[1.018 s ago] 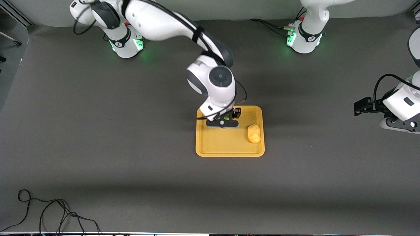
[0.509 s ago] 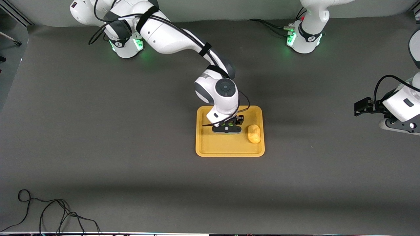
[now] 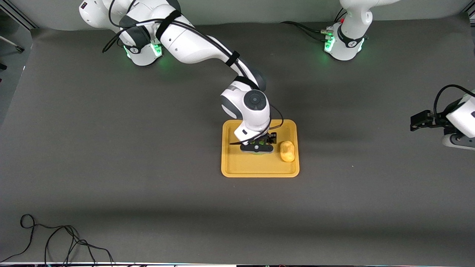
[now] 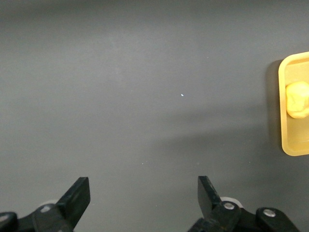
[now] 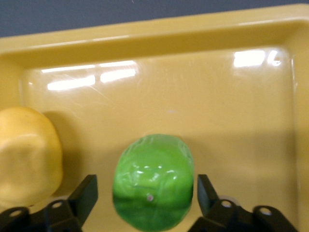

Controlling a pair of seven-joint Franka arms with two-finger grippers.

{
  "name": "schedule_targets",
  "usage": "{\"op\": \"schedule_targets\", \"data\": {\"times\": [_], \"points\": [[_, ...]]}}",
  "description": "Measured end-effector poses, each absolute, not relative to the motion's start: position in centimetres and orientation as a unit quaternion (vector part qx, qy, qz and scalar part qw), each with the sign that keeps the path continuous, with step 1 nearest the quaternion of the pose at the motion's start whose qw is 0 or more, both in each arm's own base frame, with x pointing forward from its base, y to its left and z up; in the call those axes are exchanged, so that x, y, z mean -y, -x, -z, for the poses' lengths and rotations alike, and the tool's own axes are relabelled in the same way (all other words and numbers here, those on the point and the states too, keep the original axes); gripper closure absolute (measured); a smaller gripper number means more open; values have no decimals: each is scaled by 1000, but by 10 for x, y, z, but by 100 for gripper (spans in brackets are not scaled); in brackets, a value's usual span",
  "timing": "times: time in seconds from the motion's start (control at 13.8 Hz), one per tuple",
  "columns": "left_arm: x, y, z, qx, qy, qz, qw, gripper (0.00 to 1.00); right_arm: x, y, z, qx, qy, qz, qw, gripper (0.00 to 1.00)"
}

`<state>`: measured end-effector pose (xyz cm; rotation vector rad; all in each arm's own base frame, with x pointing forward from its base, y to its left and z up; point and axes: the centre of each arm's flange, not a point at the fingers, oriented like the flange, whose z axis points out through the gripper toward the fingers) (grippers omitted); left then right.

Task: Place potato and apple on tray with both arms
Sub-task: 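Carry the green apple over the tray with the right gripper, then lower the apple onto the tray and open the right gripper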

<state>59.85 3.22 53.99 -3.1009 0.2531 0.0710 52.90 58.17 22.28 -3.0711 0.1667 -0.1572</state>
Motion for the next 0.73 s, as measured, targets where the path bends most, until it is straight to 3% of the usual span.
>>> {"op": "schedule_targets", "data": {"times": [0.15, 0.36, 0.73], "points": [[-36, -598, -542, -76, 997, -21, 13, 0, -579, -533, -269, -60, 997, 46, 21, 0], [-31, -597, -547, -76, 997, -18, 10, 0, -551, -536, -383, -77, 996, 40, 2, 0], [-10, -592, -556, -92, 996, -21, 9, 0, -424, -546, -529, -62, 998, 11, -31, 0]]}}
